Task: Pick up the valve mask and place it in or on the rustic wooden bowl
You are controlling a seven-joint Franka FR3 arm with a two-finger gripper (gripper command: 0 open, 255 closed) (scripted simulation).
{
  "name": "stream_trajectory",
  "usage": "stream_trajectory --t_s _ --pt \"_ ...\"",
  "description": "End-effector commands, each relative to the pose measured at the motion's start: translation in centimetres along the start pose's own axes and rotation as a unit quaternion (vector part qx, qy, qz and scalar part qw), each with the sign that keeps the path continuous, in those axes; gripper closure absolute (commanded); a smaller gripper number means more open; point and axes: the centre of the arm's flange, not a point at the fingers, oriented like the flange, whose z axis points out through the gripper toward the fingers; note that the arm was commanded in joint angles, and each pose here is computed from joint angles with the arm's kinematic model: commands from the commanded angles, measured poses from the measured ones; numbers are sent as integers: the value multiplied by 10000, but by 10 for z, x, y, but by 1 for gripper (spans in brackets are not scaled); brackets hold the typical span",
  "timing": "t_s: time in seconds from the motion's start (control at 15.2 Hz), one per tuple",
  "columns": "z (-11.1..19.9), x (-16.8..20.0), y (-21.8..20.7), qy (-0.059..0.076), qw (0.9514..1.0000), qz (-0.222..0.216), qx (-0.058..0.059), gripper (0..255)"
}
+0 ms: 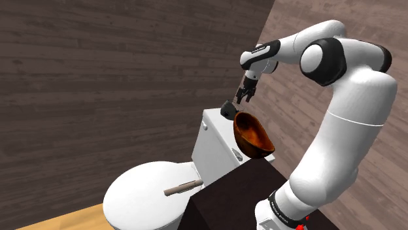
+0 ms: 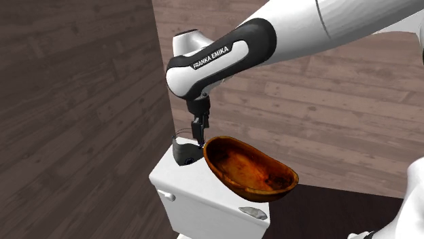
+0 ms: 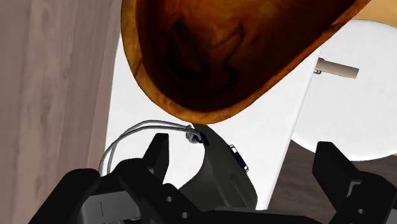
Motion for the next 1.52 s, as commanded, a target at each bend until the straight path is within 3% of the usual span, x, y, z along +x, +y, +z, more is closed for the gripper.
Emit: stream_trajectory --t_s 0.0,0.73,1.19,1.45 --pt "10 16 23 24 10000 4 -18 0" --pt "48 101 121 132 9998 45 -111 0" --pt "85 102 121 132 9998 45 -111 0" --pt "88 102 121 132 9998 45 -111 0"
